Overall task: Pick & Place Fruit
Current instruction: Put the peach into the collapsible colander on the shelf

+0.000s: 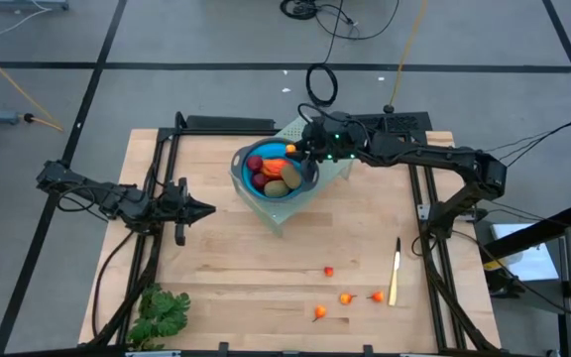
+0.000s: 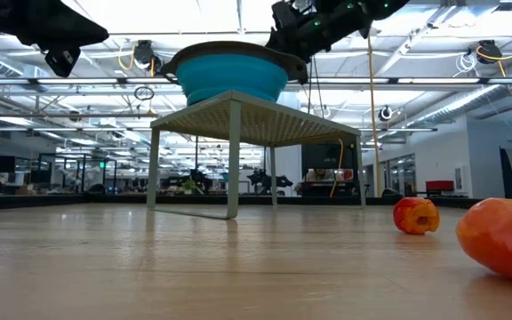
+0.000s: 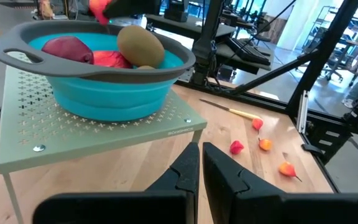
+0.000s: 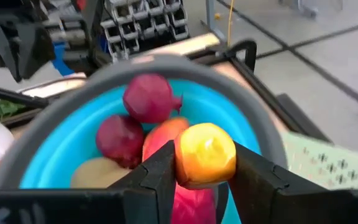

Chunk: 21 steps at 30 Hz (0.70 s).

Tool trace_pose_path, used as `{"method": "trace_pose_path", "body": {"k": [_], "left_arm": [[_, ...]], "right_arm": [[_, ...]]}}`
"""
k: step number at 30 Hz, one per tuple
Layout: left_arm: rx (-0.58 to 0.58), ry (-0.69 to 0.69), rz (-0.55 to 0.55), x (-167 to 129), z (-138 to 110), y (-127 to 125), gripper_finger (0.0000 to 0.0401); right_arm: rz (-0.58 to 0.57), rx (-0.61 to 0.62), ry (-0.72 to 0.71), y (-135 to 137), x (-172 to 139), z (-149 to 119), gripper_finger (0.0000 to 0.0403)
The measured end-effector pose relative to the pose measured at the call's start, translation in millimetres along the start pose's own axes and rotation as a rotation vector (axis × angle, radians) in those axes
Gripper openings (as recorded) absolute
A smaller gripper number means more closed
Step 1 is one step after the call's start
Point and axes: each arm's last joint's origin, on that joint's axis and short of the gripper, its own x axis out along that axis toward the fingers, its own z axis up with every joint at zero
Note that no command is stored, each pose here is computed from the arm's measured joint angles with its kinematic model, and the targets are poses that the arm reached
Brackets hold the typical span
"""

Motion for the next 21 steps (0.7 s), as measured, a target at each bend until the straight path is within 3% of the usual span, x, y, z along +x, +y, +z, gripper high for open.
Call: {"method": "trace_pose_path", "body": {"k": [21], "left_arm": [[0.003, 0.006, 0.002, 0.0, -0.6, 0.2, 0.0019]], "right_arm": [[0.018, 0.03, -0.007, -2.2, 4.0, -0.7, 0.0125]]}}
